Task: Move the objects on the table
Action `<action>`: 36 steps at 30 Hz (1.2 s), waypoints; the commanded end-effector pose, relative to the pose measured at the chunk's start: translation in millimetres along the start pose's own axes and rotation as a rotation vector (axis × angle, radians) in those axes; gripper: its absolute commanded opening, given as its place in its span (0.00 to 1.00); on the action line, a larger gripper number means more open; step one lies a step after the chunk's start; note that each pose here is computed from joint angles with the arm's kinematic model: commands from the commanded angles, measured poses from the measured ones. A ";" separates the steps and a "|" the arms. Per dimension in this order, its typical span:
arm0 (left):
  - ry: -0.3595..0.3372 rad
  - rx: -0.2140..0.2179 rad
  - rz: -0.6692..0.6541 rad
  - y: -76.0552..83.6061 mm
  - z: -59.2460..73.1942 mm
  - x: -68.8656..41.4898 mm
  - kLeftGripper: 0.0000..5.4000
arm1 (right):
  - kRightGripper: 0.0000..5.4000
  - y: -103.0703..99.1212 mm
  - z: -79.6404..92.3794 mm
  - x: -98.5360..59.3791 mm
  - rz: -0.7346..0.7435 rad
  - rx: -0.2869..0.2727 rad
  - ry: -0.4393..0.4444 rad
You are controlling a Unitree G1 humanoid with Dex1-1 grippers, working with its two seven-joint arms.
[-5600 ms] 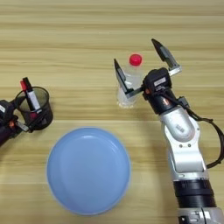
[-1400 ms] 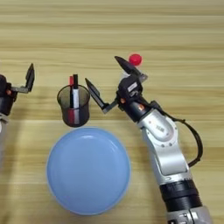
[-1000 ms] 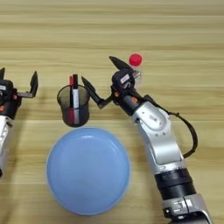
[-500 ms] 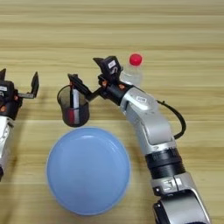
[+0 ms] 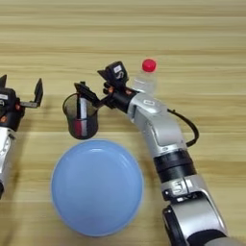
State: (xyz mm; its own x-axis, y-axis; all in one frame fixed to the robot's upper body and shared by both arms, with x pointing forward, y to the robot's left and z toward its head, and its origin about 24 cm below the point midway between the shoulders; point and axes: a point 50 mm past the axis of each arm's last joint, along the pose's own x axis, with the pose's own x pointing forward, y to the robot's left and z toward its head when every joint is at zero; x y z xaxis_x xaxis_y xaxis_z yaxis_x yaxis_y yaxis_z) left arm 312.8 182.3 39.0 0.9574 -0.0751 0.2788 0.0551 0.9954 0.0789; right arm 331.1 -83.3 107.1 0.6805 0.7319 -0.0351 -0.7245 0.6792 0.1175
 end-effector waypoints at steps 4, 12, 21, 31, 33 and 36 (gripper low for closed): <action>-0.019 -0.004 -0.002 -0.3 3.4 3.4 1.00 | 0.71 2.1 0.2 9.6 0.031 -0.021 0.030; -0.023 -0.007 -0.003 -1.2 4.0 3.4 1.00 | 0.54 4.7 -9.3 15.3 0.053 -0.003 0.069; -0.024 -0.007 -0.004 -1.4 4.1 3.0 1.00 | 0.37 4.2 -8.4 15.7 0.051 -0.012 0.062; -0.022 -0.007 -0.006 -0.6 3.9 3.2 1.00 | 0.18 3.1 -3.3 13.1 0.044 -0.032 0.035; -0.021 -0.006 -0.007 -0.5 3.8 3.3 1.00 | 0.13 3.3 -2.9 12.8 0.043 -0.035 0.032; -0.020 -0.006 -0.007 -0.4 3.7 3.4 1.00 | 0.13 3.3 -2.8 12.7 0.042 -0.039 0.031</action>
State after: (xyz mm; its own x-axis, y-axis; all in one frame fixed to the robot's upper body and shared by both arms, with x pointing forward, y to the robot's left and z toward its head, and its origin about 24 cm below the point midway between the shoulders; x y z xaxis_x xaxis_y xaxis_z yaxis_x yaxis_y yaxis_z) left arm 312.8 181.9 39.3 0.9566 -0.0791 0.2805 0.0592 0.9951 0.0787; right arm 335.0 -72.4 96.5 0.6413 0.7626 -0.0846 -0.7546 0.6468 0.1103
